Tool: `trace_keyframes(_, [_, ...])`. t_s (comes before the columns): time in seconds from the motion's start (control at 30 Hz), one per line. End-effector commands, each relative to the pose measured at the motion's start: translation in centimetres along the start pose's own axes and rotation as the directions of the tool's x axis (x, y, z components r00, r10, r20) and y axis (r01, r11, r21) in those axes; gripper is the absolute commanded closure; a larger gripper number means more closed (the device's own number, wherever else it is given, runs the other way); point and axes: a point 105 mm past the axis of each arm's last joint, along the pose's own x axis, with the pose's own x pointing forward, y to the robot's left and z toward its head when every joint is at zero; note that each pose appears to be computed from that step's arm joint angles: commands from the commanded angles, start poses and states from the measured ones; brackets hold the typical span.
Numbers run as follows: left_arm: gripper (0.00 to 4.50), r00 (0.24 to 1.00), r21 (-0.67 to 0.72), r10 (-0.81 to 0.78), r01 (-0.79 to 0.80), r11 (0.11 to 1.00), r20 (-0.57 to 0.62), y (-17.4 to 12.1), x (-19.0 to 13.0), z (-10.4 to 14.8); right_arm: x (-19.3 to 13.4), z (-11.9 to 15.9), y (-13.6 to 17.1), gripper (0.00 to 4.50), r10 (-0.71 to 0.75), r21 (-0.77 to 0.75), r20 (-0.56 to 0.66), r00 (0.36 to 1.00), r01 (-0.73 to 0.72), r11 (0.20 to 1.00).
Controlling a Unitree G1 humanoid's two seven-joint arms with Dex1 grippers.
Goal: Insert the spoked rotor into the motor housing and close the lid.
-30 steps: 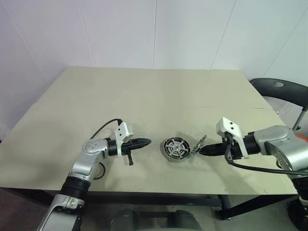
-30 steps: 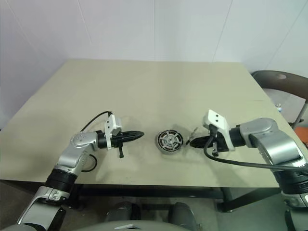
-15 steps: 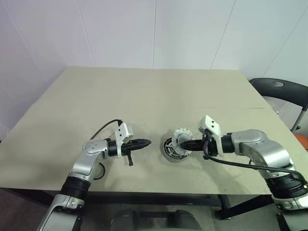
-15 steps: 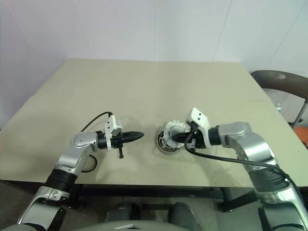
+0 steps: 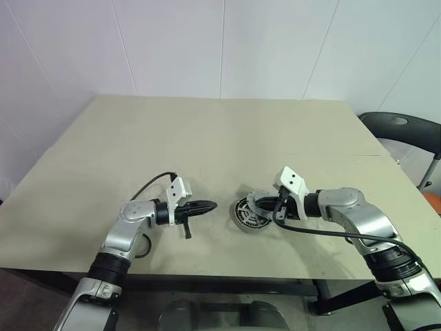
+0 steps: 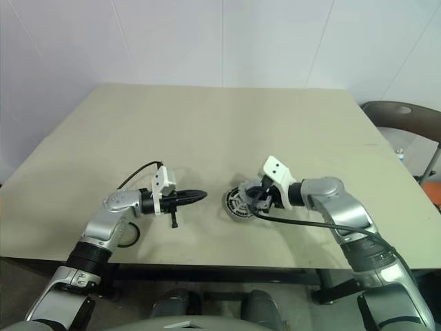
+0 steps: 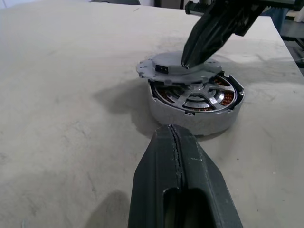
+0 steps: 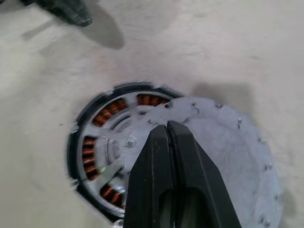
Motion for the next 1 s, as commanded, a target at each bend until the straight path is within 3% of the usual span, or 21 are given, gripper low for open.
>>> trace_keyframes(0.03, [4.5,1.0,0.041,-0.011,0.011,0.999,0.014,0.2,0.3,1.0,-1.3,1.2,-2.4,4.47,-0.127,-0.021,0.044,0.991,0.128,0.992])
trace_keyframes(0.17, [4.5,1.0,0.041,-0.014,0.013,0.999,0.011,0.2,0.4,0.9,-1.8,0.8,-4.1,4.47,-0.217,-0.027,0.03,0.976,0.218,0.976])
trace_keyframes(0.37, [4.5,1.0,0.043,-0.014,0.014,0.999,0.007,0.4,0.6,0.9,-1.8,0.2,-3.3,4.47,-0.163,-0.025,0.005,0.987,0.163,0.986])
trace_keyframes(0.87, [4.5,1.0,0.042,0.0,0.0,0.999,-0.002,0.5,0.5,0.7,2.6,1.6,3.1,4.47,0.07,0.029,0.07,0.995,-0.072,0.997])
trace_keyframes(1.0, [4.5,1.0,0.043,0.004,-0.004,0.999,-0.006,0.6,0.4,0.6,2.2,2.0,0.6,4.47,-0.071,0.027,0.095,0.993,0.069,0.997])
